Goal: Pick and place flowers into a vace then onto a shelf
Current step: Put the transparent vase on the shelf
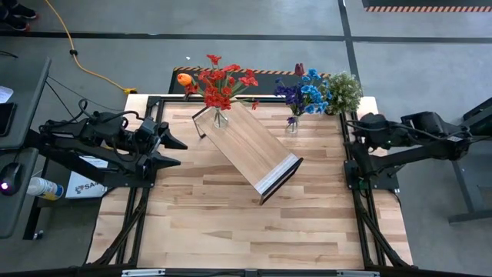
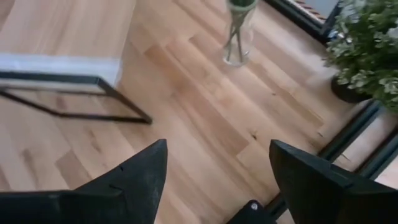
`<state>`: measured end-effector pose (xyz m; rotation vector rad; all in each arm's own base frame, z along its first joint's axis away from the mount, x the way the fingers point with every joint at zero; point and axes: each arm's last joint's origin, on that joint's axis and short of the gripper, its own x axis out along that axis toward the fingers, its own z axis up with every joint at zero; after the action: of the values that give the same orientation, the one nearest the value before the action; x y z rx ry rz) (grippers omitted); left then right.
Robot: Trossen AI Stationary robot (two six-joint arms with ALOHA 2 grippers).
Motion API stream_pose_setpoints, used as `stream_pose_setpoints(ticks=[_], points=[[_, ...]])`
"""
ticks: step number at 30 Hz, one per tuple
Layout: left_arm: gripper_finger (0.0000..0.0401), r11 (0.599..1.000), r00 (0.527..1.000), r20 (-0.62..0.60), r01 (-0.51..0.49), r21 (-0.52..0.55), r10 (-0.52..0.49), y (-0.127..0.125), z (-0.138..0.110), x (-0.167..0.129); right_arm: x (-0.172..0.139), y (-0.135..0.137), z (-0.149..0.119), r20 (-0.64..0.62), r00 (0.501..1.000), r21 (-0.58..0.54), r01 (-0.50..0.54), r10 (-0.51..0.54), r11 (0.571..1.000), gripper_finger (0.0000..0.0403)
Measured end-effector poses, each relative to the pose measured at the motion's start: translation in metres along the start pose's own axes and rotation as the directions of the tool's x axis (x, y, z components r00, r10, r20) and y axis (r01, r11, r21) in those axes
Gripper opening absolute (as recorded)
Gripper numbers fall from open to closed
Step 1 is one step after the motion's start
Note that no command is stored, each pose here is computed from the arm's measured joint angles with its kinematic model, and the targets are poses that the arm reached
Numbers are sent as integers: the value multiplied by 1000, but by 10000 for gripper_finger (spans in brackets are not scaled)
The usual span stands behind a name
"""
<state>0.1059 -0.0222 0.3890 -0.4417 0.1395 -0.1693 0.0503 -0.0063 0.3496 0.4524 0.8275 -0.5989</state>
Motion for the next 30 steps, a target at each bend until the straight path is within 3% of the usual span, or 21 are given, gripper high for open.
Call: stream_pose_setpoints(ticks=[5,9,20,26,30], points=[[333,1000,1000,-13,-6,0,6,1,-1,0,8,2,-1,31,1000,58,3,-5,998,272],[333,1000,1000,-14,-4,1,4,1,-1,0,41,11,-11,2,1000,46,-17,17,999,273],[333,1000,1000,-16,1,-22,-1,0,-1,0,110,16,-42,20,996,-7,86,-86,996,273],[333,1000,1000,-24,17,-25,-18,0,-2,0,109,14,-36,90,988,27,126,-128,992,273],[333,999,1000,-24,18,-33,-19,0,-2,0,102,16,-28,122,987,63,100,-108,993,273]])
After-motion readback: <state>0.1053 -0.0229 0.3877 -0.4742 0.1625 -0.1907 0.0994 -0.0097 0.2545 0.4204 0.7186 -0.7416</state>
